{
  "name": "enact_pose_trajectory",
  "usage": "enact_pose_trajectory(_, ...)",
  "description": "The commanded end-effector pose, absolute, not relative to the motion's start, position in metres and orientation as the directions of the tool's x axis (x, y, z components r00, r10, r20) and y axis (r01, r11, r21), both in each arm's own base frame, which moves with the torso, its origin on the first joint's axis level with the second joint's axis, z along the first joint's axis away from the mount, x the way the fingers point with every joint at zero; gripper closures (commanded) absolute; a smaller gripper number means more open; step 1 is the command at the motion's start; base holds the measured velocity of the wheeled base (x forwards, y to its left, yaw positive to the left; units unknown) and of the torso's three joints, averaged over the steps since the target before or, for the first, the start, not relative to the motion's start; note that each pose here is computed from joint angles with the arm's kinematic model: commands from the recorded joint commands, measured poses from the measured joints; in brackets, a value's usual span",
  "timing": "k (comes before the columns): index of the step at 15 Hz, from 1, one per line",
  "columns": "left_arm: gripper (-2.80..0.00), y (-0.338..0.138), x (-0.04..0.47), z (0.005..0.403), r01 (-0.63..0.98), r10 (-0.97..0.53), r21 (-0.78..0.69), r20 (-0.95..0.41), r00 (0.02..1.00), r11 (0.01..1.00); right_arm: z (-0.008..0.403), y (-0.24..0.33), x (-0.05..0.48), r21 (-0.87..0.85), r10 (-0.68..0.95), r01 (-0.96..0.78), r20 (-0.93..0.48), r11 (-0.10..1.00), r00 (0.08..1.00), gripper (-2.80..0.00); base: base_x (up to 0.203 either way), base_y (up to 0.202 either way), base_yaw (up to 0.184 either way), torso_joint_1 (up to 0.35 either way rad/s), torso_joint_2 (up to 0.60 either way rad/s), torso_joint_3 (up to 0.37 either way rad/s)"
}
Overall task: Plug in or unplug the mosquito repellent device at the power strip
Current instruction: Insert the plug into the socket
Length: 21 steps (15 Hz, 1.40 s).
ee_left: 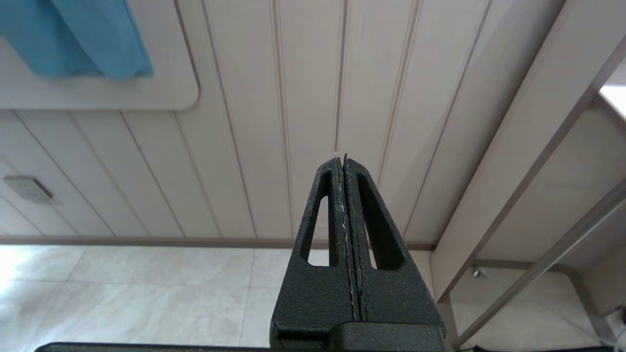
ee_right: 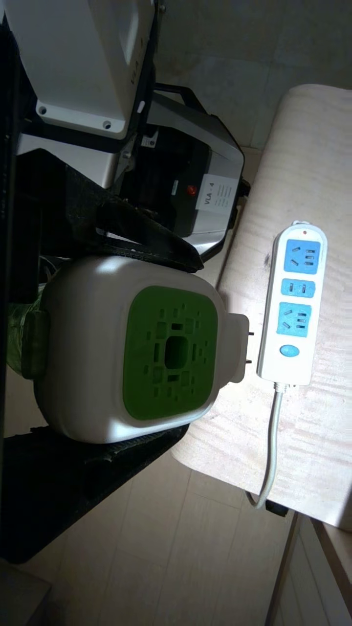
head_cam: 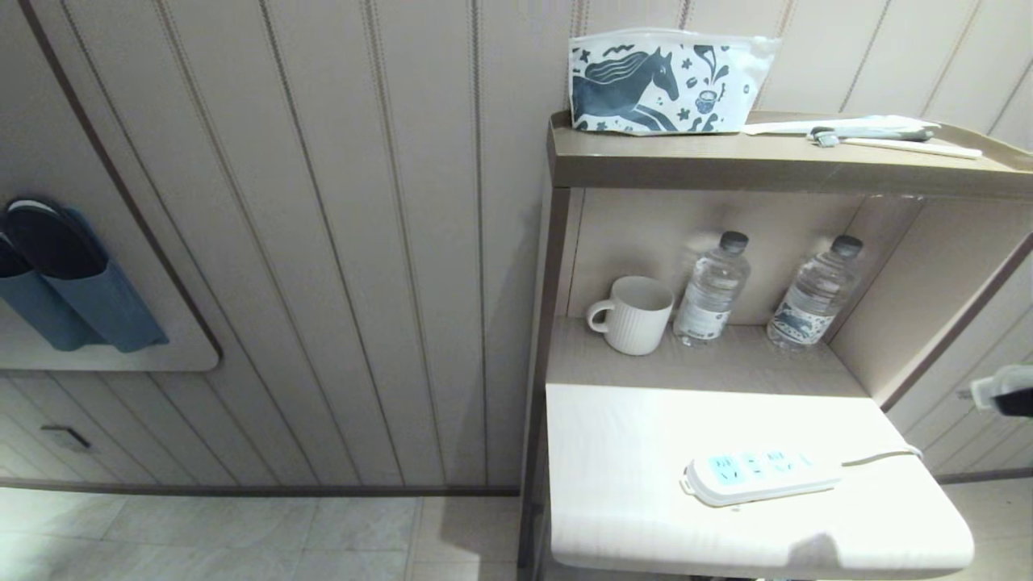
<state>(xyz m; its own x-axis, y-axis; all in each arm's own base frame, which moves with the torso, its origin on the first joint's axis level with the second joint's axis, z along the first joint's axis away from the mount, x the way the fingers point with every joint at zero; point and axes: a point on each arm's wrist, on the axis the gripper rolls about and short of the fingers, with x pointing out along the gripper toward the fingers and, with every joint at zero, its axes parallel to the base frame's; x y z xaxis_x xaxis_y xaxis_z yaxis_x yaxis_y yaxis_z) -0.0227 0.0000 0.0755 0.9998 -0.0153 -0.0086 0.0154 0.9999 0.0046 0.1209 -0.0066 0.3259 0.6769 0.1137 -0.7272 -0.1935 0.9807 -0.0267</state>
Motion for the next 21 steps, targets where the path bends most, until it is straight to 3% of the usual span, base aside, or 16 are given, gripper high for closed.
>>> enact_pose_trajectory(1,0.0,0.0,-0.023,0.075,0.015,-0.015,0.005,-0.009,1.0,1.0,0.316,-0.008,0.137,-0.024,0.115,-0.195,-0.737,0.981,0.666,0.0,0.0,0.0,0.0,0.193,-0.44,-0.232)
enact_pose_trajectory(4,0.0,0.0,-0.023,0.075,0.015,-0.015,0.005,-0.009,1.0,1.0,0.305,-0.009,0.164,-0.029,0.111,-0.201,-0.752,0.979,0.65,0.0,0.0,0.0,0.0,0.069,-0.15,-0.082)
enact_pose_trajectory(9,0.0,0.0,-0.023,0.076,0.015,-0.015,0.005,-0.008,1.0,1.0,0.277,0.005,0.197,0.026,0.164,-0.26,-0.836,0.965,0.524,0.0,0.0,0.0,0.0,0.004,-0.01,-0.004)
enact_pose_trajectory(21,0.0,0.0,-0.023,0.075,0.015,-0.015,0.005,-0.01,1.0,1.0,0.234,0.054,0.212,0.087,0.229,-0.418,-0.925,0.904,0.303,0.0,0.0,0.0,0.0,0.0,0.0,0.0)
